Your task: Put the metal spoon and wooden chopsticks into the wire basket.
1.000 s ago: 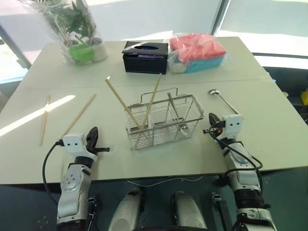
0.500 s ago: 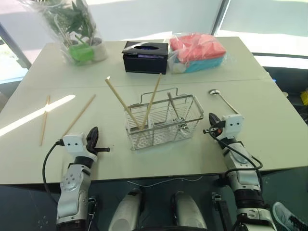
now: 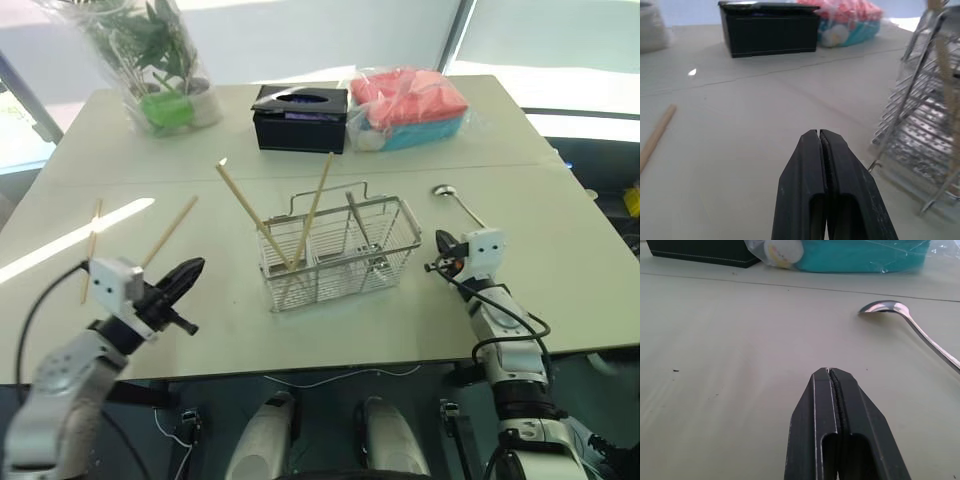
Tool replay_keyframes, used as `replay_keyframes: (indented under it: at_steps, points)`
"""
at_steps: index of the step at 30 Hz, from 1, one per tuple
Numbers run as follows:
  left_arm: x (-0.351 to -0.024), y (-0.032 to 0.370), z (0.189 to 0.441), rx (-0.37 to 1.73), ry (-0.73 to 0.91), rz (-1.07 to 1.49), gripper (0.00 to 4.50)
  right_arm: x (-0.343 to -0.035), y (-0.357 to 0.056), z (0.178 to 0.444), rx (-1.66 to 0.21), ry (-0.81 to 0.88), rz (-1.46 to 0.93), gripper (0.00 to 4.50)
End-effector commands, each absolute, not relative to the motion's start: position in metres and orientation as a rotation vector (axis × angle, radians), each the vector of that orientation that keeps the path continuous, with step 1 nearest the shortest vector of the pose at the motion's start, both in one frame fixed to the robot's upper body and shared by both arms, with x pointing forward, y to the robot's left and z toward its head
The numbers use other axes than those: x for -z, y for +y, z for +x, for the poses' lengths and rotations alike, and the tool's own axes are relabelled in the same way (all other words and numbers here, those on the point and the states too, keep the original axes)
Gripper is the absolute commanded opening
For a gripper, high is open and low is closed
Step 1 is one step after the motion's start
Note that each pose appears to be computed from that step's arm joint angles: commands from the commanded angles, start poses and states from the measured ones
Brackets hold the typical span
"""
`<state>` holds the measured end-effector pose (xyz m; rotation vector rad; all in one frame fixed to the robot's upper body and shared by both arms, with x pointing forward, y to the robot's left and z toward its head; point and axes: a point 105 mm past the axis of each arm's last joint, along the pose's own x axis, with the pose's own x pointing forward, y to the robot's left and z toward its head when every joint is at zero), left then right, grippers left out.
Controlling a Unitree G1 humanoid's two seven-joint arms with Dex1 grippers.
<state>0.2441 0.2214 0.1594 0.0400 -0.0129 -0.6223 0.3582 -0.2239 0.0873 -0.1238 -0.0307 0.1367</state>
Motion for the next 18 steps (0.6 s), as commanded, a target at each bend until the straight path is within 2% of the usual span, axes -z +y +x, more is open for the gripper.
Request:
replay_keyframes:
  at_steps: [1,6,7,8,9,11,14,15,18]
  points:
    - [-0.189,0.223,0.23,0.78,0.007,0.069,0.06,-0.1,-0.236,0.36,-0.103,-0.042,-0.15,0.0]
    - [-0.224,0.213,0.22,0.984,0.032,0.06,0.06,-0.104,-0.259,0.356,-0.061,0.028,-0.209,0.0]
    - [-0.229,0.211,0.22,1.002,0.027,0.059,0.0,-0.104,-0.263,0.355,-0.058,0.041,-0.21,0.56]
    - [-0.234,0.208,0.22,1.021,0.016,0.054,0.0,-0.106,-0.267,0.353,-0.056,0.048,-0.215,0.82]
    - [-0.237,0.206,0.22,1.033,0.009,0.05,0.0,-0.107,-0.269,0.352,-0.054,0.052,-0.218,1.27]
    - [-0.242,0.204,0.219,1.056,-0.001,0.039,0.0,-0.111,-0.273,0.35,-0.051,0.058,-0.223,2.22]
    - [-0.249,0.2,0.219,1.09,-0.017,0.021,0.0,-0.12,-0.279,0.346,-0.048,0.065,-0.238,3.88]
    - [-0.25,0.2,0.218,1.099,-0.015,0.014,0.0,-0.124,-0.279,0.346,-0.05,0.065,-0.24,4.29]
    - [-0.25,0.201,0.218,1.11,-0.004,0.013,0.0,-0.137,-0.276,0.345,-0.074,0.082,-0.265,4.41]
